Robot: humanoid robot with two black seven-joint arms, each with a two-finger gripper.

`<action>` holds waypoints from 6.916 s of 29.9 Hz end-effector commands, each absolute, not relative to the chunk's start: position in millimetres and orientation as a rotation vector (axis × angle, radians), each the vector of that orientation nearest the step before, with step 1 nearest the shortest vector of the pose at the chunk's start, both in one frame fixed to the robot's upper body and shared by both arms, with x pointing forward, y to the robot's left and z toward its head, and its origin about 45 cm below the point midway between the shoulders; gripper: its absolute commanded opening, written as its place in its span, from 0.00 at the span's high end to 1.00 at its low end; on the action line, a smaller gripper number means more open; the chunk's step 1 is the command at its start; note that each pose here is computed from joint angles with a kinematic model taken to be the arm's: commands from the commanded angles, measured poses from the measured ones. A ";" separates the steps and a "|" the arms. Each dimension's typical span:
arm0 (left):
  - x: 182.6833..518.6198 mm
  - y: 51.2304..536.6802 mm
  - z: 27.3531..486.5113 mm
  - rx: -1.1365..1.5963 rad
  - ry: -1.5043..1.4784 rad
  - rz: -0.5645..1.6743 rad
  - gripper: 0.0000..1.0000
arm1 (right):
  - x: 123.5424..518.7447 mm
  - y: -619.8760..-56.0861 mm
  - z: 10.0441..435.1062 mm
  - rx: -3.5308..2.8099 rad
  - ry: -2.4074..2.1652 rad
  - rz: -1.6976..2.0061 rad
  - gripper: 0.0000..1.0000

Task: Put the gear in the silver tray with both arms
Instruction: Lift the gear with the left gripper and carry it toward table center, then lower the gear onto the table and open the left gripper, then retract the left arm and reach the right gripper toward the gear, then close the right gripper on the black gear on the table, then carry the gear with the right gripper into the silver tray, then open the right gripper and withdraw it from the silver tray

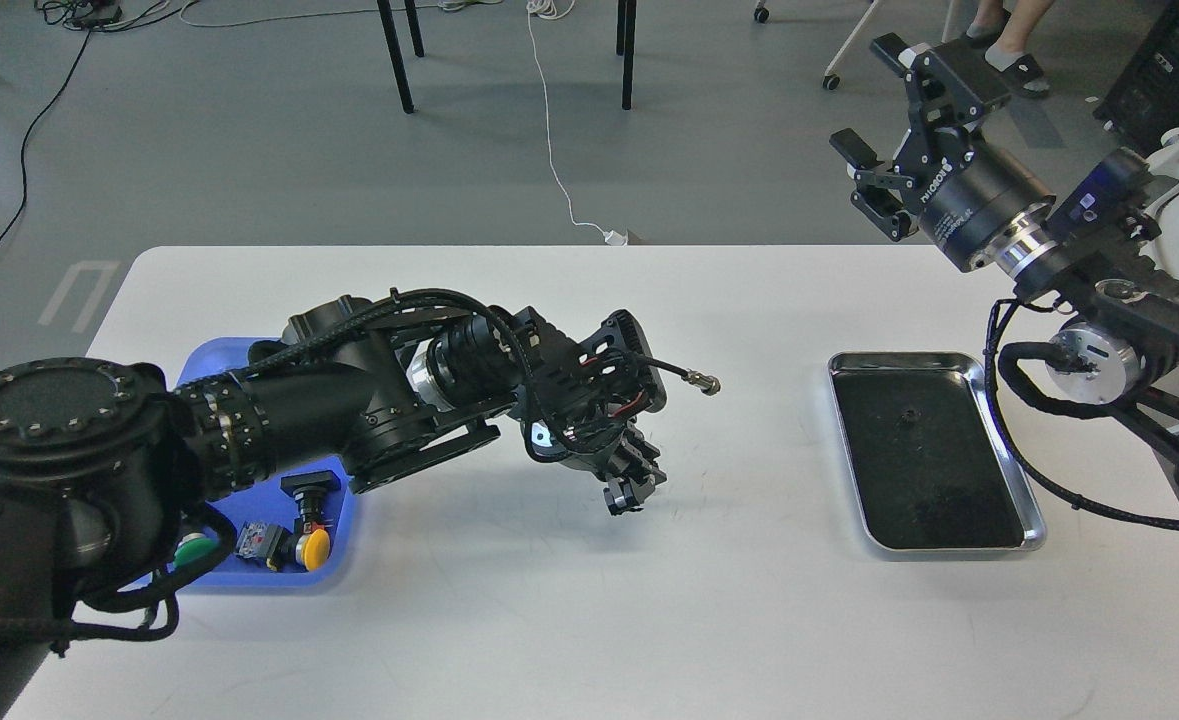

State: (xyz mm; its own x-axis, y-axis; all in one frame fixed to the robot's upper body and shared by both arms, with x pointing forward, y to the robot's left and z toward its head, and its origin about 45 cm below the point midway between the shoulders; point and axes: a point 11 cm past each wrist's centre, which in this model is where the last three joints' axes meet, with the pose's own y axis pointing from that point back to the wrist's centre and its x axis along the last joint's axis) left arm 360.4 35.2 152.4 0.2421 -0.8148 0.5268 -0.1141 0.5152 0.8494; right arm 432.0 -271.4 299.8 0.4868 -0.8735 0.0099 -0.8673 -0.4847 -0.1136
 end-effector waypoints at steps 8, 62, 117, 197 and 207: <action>349.7 36.6 140.2 0.921 -1.221 -0.598 0.78 | 431.1 -274.0 296.8 -2.627 1.554 -0.094 0.03; 322.2 340.1 178.3 -0.157 0.083 1.196 0.02 | 365.0 -262.6 224.3 -3.489 0.809 -1.063 0.01; 317.7 340.7 187.9 -0.270 0.135 1.236 0.02 | 350.5 -120.8 131.7 -3.054 -1.119 -2.303 0.35; 316.8 310.9 178.5 -0.314 0.197 1.210 0.02 | 311.1 -401.5 141.2 -3.826 -0.059 -1.975 0.75; 316.7 309.8 178.3 -0.317 0.199 1.208 0.02 | 310.3 -400.9 139.6 -3.826 -0.040 -1.966 0.35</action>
